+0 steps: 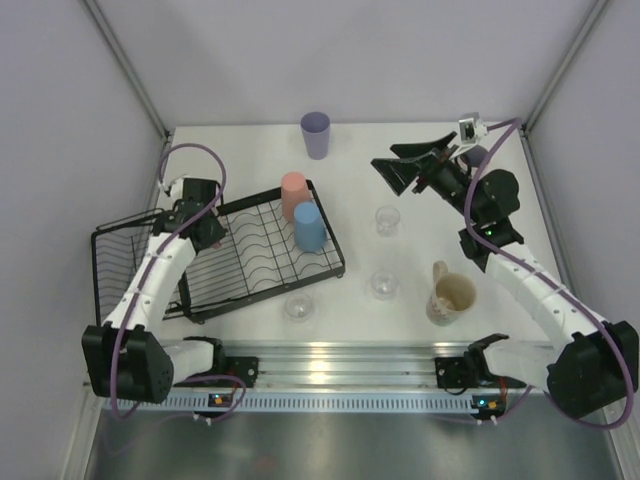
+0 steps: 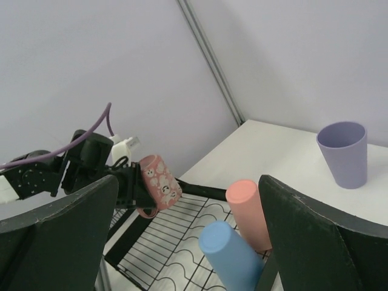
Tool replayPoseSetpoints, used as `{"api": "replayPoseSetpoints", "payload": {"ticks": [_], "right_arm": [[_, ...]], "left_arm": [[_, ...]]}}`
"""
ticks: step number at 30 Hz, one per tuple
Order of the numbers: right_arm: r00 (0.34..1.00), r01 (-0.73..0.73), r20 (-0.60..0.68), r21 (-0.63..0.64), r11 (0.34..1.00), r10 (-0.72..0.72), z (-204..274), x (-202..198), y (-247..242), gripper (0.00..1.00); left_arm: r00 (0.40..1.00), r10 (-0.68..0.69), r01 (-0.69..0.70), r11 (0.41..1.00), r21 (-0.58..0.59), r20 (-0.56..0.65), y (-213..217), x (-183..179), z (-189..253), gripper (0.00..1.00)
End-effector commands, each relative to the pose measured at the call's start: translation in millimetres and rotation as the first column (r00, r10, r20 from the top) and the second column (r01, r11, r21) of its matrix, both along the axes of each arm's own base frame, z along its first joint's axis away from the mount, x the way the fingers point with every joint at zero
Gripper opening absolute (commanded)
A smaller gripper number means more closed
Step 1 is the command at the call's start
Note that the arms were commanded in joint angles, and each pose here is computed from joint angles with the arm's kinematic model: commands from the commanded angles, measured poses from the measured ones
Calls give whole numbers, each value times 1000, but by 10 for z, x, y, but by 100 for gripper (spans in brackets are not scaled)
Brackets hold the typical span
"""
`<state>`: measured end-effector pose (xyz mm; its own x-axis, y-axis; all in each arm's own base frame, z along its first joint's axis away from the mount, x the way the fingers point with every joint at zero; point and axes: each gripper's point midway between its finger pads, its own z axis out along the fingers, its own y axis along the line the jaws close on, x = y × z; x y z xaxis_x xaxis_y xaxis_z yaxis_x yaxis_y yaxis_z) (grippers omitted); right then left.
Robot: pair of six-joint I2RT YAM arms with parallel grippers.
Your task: Load the cups into the dish rack
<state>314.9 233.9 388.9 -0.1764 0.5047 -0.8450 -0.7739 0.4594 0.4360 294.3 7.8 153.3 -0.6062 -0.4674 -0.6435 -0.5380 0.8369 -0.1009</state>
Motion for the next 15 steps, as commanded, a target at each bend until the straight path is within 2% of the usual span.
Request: {"api": "replayPoseSetpoints", "payload": {"ticks": [1,7,15], "right_arm": [[996,31,78,9,999,-31,206,-93,-147,99],[995,46,93,4,999,-47,248,-122,-193,99],[993,62,101,6,998,-62,305,-106,-211,99]], "left_arm": [[968,81,-84,996,1,237,109,336,356,0],[969,106,-109,994,2,223,144,368,52,0],[964,132,-147,988,53,230,261,448,-37,0]]}}
